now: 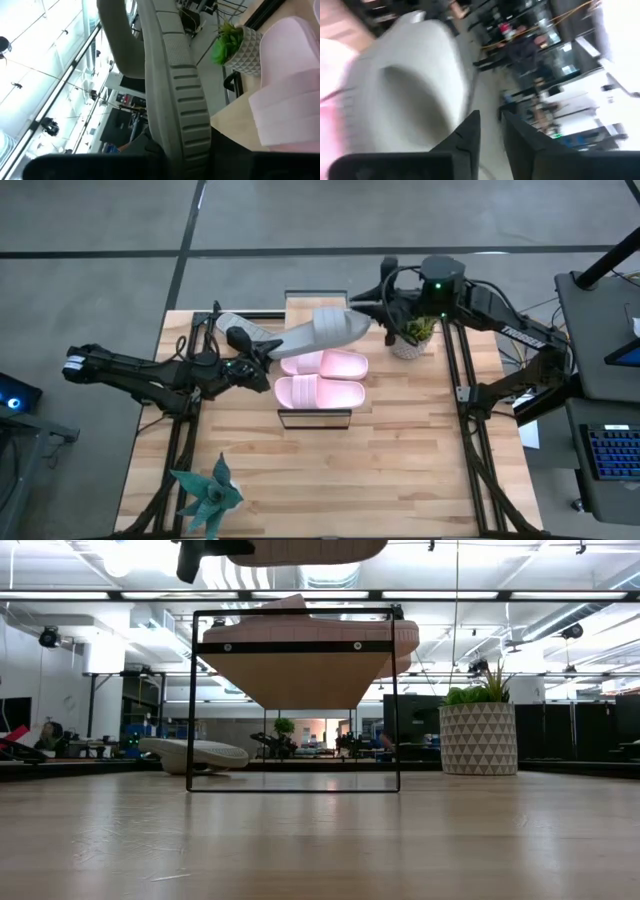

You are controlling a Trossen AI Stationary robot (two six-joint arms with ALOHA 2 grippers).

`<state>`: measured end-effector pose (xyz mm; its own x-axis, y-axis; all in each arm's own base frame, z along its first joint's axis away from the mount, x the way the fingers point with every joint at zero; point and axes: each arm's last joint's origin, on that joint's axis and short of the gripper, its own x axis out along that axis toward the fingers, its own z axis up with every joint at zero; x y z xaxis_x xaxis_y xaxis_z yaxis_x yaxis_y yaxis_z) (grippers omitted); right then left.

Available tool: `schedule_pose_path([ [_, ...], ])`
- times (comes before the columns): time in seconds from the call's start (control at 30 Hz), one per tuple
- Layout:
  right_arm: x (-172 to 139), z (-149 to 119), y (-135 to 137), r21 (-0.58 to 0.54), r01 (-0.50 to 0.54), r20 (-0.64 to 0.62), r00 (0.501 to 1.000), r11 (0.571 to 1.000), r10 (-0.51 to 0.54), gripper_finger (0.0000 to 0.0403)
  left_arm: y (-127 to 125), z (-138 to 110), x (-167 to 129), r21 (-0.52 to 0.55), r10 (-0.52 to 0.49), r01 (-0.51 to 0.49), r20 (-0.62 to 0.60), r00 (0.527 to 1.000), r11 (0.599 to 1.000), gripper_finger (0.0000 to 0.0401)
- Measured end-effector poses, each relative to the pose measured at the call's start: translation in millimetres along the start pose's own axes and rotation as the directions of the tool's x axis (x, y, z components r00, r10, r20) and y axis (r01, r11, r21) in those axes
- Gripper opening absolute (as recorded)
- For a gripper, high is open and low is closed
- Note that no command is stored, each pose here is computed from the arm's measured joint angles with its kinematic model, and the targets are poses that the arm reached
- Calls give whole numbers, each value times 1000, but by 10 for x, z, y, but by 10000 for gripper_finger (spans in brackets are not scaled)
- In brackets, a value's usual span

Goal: Pick and place slides into the shelf
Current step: Put the bottom gray slipper on the shelf

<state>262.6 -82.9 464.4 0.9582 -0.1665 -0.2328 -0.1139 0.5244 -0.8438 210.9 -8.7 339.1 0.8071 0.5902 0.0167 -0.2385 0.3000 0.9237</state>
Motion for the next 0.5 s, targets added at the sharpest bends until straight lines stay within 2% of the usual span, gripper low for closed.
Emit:
schedule_pose_path([
  [0.13,-86,7,31,60,-105,-44,993,993,108,98,2,-3,0,17,5,-5,-11,1000,1000,32],
  [0.27,-178,37,16,110,-146,-65,986,983,154,128,5,-6,0,18,11,-11,-22,1000,1000,32],
  [0.5,-203,82,76,113,-205,-68,975,972,214,176,21,-2,1,4,27,-27,-28,999,1000,32],
])
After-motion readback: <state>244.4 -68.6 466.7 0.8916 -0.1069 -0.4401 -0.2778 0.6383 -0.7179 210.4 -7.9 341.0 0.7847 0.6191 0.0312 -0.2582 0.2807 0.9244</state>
